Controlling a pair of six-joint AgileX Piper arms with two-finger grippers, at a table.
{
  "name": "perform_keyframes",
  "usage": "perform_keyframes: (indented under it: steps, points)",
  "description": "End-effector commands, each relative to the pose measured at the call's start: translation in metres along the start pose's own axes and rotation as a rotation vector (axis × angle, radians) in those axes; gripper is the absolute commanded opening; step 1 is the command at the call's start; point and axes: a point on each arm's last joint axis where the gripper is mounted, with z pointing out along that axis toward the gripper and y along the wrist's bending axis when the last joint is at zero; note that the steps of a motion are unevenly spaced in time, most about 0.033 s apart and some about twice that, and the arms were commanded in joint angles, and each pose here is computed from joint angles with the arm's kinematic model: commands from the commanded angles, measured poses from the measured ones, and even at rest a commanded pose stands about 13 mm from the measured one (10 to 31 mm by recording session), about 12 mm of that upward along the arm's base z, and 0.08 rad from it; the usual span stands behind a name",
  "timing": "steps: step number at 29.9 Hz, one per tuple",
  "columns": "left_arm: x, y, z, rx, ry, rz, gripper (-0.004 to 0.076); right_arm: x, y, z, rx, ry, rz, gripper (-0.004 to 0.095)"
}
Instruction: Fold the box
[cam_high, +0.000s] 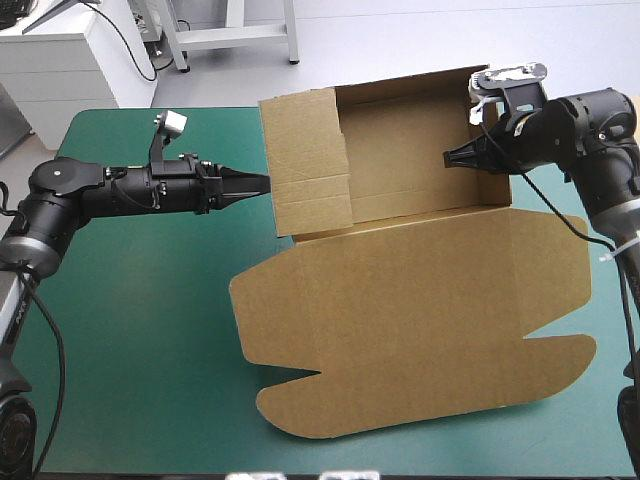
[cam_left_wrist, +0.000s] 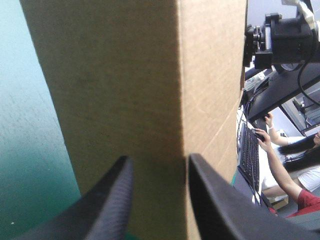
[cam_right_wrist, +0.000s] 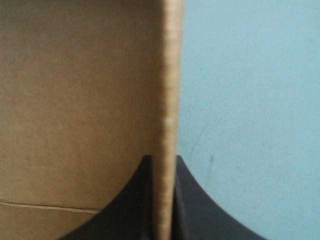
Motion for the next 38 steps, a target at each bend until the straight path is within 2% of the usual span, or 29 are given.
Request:
perform_keyframes:
  steps: [1,3,7,11,15,17,21,25,32,38]
  points:
    - [-0.009,-0.029,-0.008,0.085,-0.06,0.049,0.0529,-0.009,0.0,-0.026,-0.017,-0.122,0.031,-0.0018]
    - [-0.008,-0.03,-0.008,0.095,-0.053,0.049,0.0582,-0.009,0.001,-0.026,-0.019,-0.124,0.047,-0.0013]
    - [-0.008,-0.03,-0.008,0.102,-0.042,0.05,0.058,-0.01,0.001,-0.026,-0.021,-0.125,0.055,-0.0013]
    - [-0.014,-0.024,-0.008,0.043,-0.116,0.037,0.0578,-0.01,0.001,-0.026,-0.021,-0.128,0.057,-0.0013]
    - [-0.019,-0.028,-0.007,0.117,-0.174,0.046,0.0531,-0.01,0.002,-0.026,-0.035,-0.135,0.063,-0.0013]
    - [-0.021,-0.028,-0.005,0.11,-0.191,0.073,0.0505,-0.01,0.004,-0.026,-0.062,-0.134,0.076,-0.0013]
    - [-0.022,-0.025,0.003,0.033,-0.212,0.071,0.0463,-0.013,0.009,-0.027,-0.078,-0.159,0.083,-0.0013]
    - [-0.014,-0.025,0.018,-0.134,-0.155,0.086,0.043,-0.015,0.021,-0.028,-0.016,-0.199,0.048,-0.0013]
    - [-0.009,-0.039,0.03,-0.283,-0.179,0.135,0.0427,-0.018,0.045,-0.034,0.125,-0.276,-0.038,-0.0013]
    - [-0.012,-0.041,0.038,-0.396,-0.266,0.123,0.0427,-0.017,0.06,-0.037,0.102,-0.287,-0.05,-0.0013]
